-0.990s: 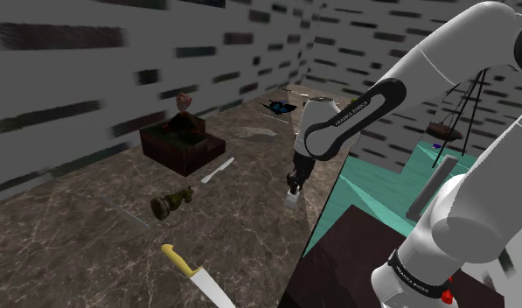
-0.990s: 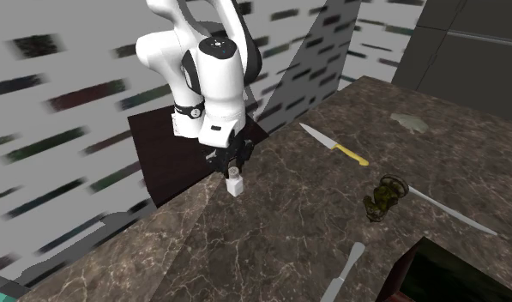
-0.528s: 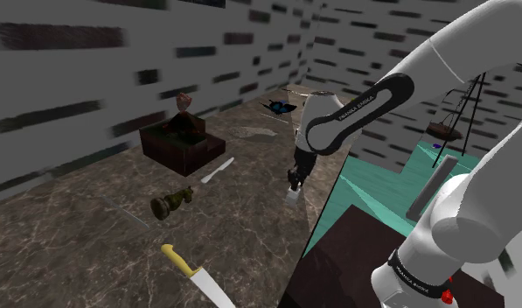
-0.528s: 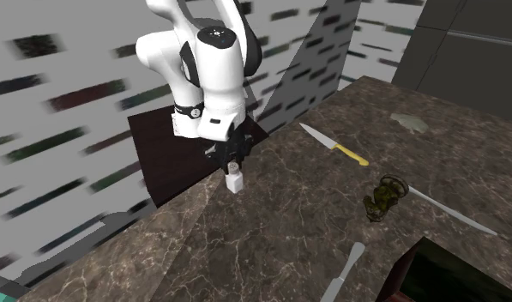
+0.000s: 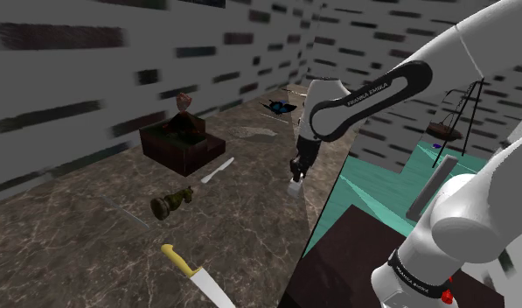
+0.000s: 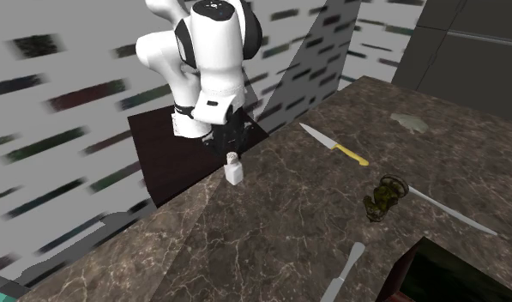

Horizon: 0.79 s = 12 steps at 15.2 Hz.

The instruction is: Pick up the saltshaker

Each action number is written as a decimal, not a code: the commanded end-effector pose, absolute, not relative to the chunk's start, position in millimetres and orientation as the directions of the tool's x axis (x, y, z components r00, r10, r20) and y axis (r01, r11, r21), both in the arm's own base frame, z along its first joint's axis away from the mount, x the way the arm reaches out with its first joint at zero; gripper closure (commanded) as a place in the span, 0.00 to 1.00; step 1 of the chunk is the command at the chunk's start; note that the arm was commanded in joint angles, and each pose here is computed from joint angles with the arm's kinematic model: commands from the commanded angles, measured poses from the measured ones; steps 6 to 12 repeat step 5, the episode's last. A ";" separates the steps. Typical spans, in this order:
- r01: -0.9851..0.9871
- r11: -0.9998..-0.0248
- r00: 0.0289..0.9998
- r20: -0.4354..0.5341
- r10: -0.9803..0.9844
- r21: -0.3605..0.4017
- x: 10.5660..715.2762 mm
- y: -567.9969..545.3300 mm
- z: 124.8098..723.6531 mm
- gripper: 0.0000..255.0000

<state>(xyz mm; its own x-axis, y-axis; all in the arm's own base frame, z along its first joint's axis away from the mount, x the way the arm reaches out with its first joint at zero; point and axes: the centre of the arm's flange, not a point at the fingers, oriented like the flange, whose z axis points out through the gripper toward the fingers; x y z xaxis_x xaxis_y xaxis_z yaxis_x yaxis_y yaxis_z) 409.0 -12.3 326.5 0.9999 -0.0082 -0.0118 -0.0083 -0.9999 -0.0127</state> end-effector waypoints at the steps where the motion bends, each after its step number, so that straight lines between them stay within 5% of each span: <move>1: -0.008 -1.000 1.000 -0.012 -0.008 -0.013 408.3 -12.4 336.7 1.00; 12: -0.008 -1.000 1.000 -0.012 -0.008 -0.013 408.3 -12.4 348.1 1.00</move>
